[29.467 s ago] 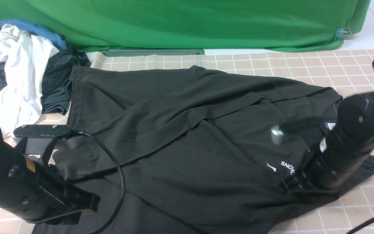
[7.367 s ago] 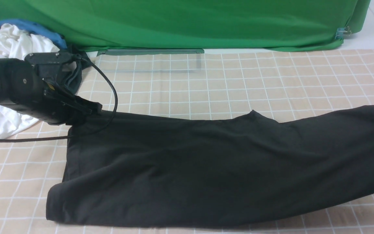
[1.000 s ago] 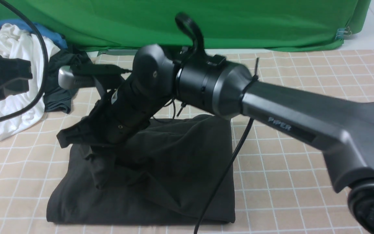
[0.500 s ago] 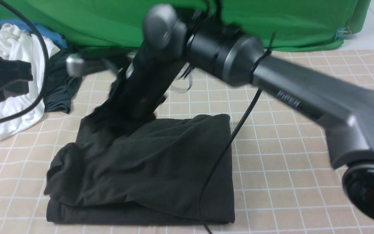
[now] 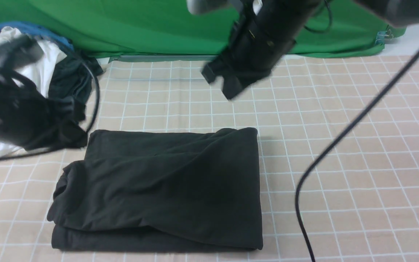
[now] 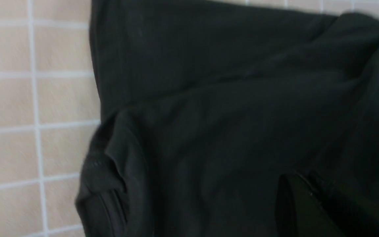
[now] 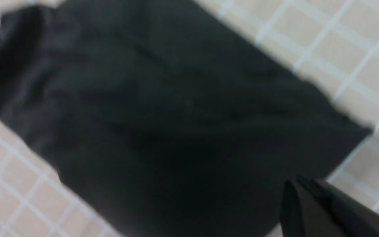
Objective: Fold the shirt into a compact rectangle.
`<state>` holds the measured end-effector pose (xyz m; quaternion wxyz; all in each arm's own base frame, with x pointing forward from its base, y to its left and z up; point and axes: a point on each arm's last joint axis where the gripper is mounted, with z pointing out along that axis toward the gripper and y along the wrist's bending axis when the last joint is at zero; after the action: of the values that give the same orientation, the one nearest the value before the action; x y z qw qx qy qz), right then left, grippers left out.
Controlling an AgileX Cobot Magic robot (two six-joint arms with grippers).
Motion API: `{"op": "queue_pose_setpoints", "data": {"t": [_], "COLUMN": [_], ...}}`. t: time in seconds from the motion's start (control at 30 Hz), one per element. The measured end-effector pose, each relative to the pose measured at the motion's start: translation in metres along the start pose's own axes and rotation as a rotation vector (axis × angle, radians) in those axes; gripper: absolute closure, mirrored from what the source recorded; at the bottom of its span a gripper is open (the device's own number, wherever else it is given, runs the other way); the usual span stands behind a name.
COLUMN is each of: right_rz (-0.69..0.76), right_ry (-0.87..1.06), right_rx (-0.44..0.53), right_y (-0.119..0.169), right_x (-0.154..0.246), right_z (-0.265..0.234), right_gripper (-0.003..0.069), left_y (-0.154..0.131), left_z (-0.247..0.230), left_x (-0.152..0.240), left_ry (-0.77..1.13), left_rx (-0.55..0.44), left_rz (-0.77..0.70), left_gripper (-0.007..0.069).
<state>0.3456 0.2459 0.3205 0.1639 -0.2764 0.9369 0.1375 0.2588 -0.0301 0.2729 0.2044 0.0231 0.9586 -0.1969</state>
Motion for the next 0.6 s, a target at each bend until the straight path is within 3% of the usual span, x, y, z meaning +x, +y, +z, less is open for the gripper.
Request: {"op": "queue_pose_setpoints", "data": {"t": [0.17,0.33,0.6], "right_rz": [-0.006,-0.041,-0.043], "right_ry": [0.161,0.198,0.271], "right_rx": [-0.005,-0.020,-0.017], "right_y": [0.005,0.025,0.030], "right_x": [0.033,0.057,0.076], "right_z": [0.038,0.072,0.094], "right_gripper": [0.0620,0.0620,0.0621], "left_y": [0.000,0.009,0.016], "left_z": [0.048,0.080,0.087], "left_x": [0.032,0.059,0.066], "left_ry": [0.089,0.187,0.253], "left_rx": [-0.020,-0.067,-0.128], "left_rz": [0.011,-0.010,-0.058], "left_gripper": [0.0606,0.0606,0.0606]}}
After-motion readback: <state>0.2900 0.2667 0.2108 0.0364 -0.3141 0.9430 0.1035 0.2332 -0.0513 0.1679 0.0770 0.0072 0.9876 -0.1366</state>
